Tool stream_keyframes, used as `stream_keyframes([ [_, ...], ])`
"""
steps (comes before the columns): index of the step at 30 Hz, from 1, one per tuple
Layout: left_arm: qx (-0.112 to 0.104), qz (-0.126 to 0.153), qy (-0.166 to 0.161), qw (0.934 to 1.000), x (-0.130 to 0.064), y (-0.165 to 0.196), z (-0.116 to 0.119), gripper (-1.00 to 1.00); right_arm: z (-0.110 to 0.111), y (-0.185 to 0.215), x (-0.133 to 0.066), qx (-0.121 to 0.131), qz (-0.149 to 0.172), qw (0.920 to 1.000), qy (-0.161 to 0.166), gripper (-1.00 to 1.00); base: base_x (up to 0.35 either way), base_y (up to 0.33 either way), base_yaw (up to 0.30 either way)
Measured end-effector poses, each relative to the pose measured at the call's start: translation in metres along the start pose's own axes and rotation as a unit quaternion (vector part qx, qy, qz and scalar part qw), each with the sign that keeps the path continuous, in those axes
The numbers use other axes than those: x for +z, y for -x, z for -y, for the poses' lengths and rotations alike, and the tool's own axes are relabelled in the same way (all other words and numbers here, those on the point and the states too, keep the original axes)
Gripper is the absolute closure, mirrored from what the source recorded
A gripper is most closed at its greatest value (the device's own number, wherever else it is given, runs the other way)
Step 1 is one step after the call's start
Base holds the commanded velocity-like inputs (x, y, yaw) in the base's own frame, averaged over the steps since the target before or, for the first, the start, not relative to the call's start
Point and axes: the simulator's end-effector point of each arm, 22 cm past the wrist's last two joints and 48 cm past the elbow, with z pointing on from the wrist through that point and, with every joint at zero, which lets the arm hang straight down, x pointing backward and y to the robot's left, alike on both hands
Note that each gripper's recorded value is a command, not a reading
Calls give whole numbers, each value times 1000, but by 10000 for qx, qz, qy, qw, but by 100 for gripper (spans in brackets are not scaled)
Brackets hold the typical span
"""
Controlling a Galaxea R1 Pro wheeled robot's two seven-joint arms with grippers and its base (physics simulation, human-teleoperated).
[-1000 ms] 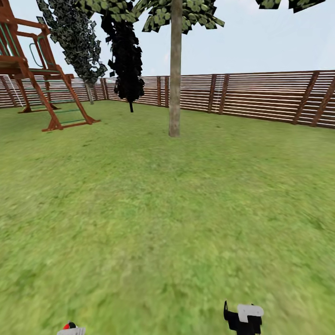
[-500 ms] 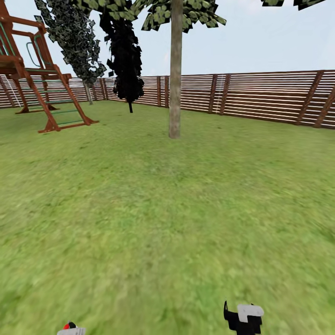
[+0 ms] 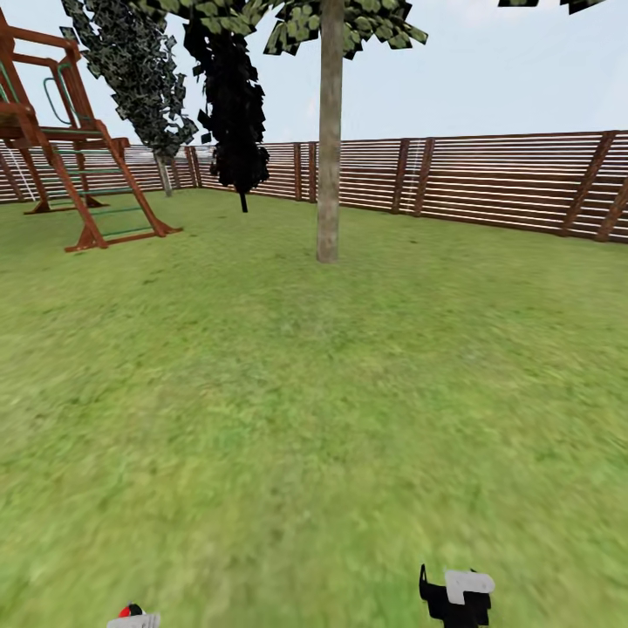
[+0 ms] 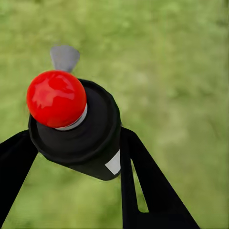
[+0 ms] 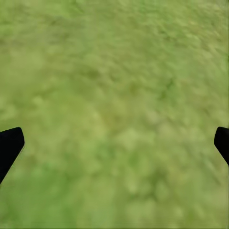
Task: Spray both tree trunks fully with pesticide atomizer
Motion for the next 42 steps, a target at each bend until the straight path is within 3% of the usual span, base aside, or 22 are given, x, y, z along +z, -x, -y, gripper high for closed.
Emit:
stream_keyframes([
  [42,-1,-6,0,10000,0,0,0,100,0,0,0,1,0,10000,7,-100,338,0,0],
])
